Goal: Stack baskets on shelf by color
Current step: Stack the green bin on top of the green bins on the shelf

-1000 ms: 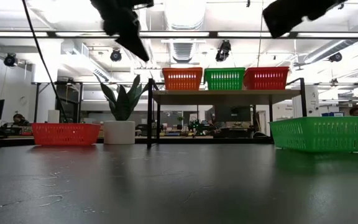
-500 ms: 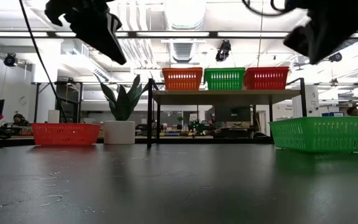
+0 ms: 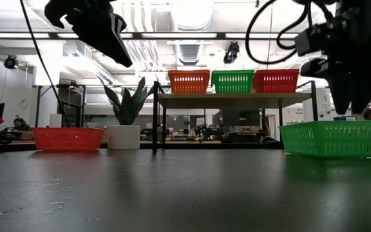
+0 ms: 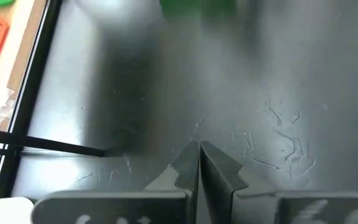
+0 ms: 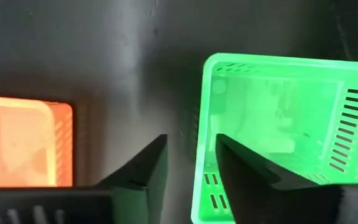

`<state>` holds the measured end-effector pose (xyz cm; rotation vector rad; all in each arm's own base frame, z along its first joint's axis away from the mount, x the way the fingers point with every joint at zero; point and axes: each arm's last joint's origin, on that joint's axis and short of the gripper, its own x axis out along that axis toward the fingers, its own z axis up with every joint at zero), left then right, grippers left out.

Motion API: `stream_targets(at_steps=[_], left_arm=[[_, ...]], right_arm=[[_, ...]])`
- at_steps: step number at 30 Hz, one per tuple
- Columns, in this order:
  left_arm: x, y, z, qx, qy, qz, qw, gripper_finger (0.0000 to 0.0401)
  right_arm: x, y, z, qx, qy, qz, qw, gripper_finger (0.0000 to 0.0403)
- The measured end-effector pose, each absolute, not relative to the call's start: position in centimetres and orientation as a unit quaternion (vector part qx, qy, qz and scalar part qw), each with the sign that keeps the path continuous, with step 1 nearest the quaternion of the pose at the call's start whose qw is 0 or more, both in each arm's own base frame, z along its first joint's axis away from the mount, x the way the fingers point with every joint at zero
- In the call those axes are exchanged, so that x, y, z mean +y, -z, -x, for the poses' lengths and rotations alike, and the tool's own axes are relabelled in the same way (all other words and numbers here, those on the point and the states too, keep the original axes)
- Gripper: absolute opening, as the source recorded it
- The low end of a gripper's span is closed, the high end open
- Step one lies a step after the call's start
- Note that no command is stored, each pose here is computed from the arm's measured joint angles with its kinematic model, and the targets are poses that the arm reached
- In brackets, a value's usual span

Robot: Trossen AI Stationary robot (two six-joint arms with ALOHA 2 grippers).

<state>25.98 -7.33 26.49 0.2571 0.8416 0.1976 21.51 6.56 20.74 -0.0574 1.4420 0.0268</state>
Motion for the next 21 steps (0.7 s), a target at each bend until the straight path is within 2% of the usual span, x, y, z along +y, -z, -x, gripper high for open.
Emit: stream_targets(at_steps=[4,9,14,21], left_arm=[[-7.3,-26.4,-25.9,0.408,-0.096,-0.125,0.899,0.0],[-7.3,-26.4,-25.9,0.408,-0.099,-0.127,0.899,0.0],[-7.3,-26.4,-25.9,0.406,-0.104,-0.131,0.898,0.0],[-7.3,-26.4,-25.9,0.407,-0.104,-0.131,0.898,0.0]], right_arm=[[6.6,-19.9,-21.9,0.671,0.001,0.044,0.74,0.0157],[6.6,-18.6,-22.5,0.685,0.026,0.06,0.726,0.0154],[6.8,-17.3,-23.1,0.701,0.03,0.066,0.709,0.0126],[6.9,-16.3,-23.3,0.717,0.033,0.071,0.693,0.0061]])
